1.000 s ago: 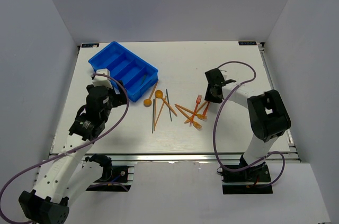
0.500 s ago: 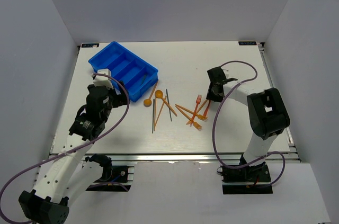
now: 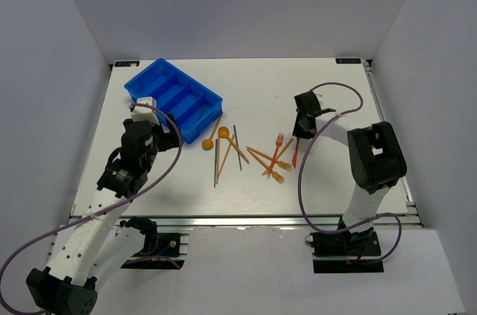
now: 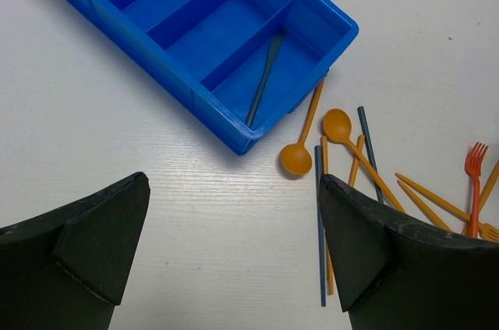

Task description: Sort the eating utensils into containers

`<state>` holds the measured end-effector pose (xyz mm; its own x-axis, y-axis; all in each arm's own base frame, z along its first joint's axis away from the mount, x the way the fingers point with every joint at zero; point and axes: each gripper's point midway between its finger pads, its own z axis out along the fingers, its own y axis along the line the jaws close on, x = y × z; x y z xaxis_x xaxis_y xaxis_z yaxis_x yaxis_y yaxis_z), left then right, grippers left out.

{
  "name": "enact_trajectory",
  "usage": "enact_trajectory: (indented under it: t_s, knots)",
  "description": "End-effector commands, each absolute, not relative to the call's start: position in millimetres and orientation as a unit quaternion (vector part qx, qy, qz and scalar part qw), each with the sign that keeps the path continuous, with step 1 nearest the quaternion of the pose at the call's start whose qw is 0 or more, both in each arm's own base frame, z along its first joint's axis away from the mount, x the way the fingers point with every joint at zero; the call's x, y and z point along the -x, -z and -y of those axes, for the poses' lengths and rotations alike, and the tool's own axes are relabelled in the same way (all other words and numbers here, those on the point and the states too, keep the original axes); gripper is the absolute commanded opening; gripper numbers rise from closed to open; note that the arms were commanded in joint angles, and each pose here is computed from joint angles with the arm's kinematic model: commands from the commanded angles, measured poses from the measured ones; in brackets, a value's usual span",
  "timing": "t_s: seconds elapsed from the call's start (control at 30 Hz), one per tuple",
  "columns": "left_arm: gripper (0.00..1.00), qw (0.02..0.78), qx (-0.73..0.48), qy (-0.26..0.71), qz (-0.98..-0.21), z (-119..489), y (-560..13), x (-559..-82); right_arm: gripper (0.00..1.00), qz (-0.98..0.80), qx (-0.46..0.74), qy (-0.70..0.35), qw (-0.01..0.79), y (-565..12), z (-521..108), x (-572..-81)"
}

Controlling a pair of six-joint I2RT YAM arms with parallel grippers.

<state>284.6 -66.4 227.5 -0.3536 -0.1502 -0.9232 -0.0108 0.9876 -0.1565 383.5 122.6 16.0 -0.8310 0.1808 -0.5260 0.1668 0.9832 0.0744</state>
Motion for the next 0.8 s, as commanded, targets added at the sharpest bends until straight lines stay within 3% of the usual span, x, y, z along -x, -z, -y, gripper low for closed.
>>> enact_trajectory:
  t_s: [0.0, 0.13, 0.3, 0.43, 0.6, 0.77]
  knots:
    - [0.98, 0.565, 0.056, 0.084, -0.819, 73.8, -235.2, -287.1, 0.00, -0.977, -0.053, -0.017, 0.207, 4.6, -117.7, -335.0]
    - [0.98, 0.541, 0.061, 0.173, -0.821, 108.0, -236.3, -292.5, 0.00, -0.957, -0.014, -0.059, 0.283, -43.0, -128.0, -351.5]
    - [0.98, 0.523, 0.065, 0.373, -0.764, 172.6, -250.9, -292.9, 0.00, -0.918, 0.019, -0.102, 0.382, -113.1, -136.1, -362.7]
    - [0.98, 0.520, 0.062, 0.461, -0.717, 215.0, -273.5, -291.7, 0.00, -0.892, 0.063, -0.196, 0.402, -152.4, -165.7, -342.2]
    - [0.97, 0.506, 0.030, 0.540, -0.672, 277.5, -298.9, -268.6, 0.00, -0.836, 0.075, -0.309, 0.447, -202.8, -201.2, -308.3]
    - [0.91, 0.469, -0.045, 0.556, -0.685, 334.9, -280.7, -243.7, 0.00, -0.817, 0.018, -0.313, 0.483, -240.3, -194.1, -305.6]
